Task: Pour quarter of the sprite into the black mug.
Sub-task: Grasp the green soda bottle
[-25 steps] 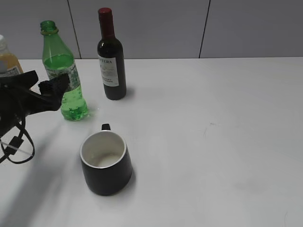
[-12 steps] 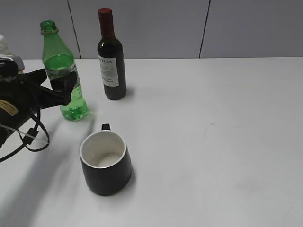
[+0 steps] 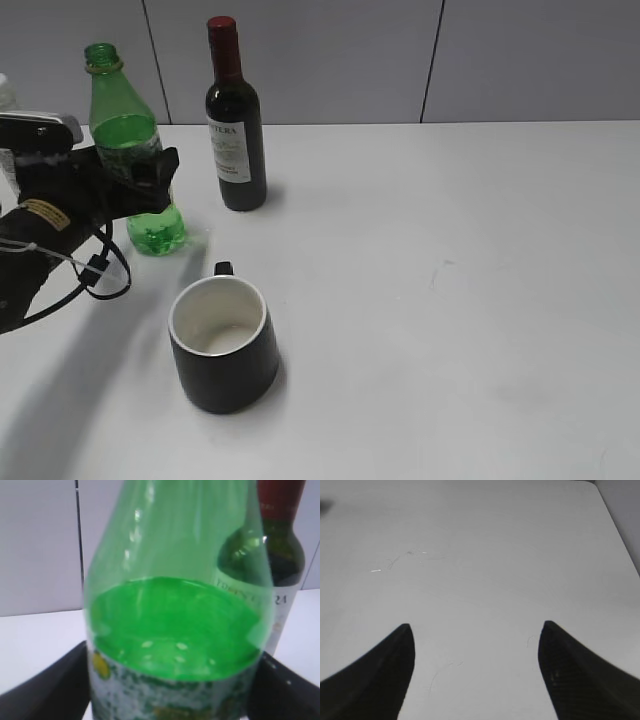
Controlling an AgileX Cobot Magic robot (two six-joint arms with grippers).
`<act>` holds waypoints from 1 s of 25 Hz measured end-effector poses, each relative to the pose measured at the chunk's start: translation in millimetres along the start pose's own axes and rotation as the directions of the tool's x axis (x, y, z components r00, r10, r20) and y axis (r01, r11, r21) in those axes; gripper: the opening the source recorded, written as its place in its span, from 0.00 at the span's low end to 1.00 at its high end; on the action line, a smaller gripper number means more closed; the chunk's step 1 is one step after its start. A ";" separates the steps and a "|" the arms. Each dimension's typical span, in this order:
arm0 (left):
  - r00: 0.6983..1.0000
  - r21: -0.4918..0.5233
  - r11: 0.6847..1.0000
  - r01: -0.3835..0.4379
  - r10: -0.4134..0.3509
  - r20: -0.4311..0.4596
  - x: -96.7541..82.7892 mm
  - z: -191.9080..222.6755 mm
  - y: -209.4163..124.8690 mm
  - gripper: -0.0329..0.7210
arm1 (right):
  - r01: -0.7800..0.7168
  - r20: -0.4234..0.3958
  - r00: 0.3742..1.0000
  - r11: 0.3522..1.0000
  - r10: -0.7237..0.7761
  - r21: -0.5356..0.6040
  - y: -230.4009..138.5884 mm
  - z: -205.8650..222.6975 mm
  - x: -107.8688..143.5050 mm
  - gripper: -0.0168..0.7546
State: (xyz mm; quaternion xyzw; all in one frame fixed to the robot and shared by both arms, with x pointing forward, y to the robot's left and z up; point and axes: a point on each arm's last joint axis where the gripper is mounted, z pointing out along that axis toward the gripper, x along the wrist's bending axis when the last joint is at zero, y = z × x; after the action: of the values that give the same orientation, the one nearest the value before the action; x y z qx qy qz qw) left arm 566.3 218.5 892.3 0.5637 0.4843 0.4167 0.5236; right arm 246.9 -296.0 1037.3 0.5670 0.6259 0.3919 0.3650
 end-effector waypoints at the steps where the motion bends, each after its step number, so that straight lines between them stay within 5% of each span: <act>1: 1.000 -0.001 1.000 -0.001 0.001 0.000 -0.2 2.3 -0.6 0.93 | 0.000 0.000 1.000 1.000 0.000 0.000 0.0 0.0 0.0 0.78; 17: 1.000 0.011 1.000 0.001 -0.001 -0.013 0.3 19.7 -15.3 0.90 | 0.000 0.000 1.000 1.000 0.000 0.000 0.0 0.0 0.0 0.78; 25: 1.000 -0.007 1.000 0.000 0.000 -0.010 0.0 20.0 -13.6 0.75 | 0.000 0.000 1.000 1.000 0.000 0.000 0.0 0.0 0.0 0.78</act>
State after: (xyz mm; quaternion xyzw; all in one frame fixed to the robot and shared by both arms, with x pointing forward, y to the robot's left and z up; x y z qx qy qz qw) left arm 584.3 214.6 876.7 0.5597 0.4855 0.4212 0.5231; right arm 246.9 -296.0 1037.3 0.5670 0.6259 0.3919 0.3650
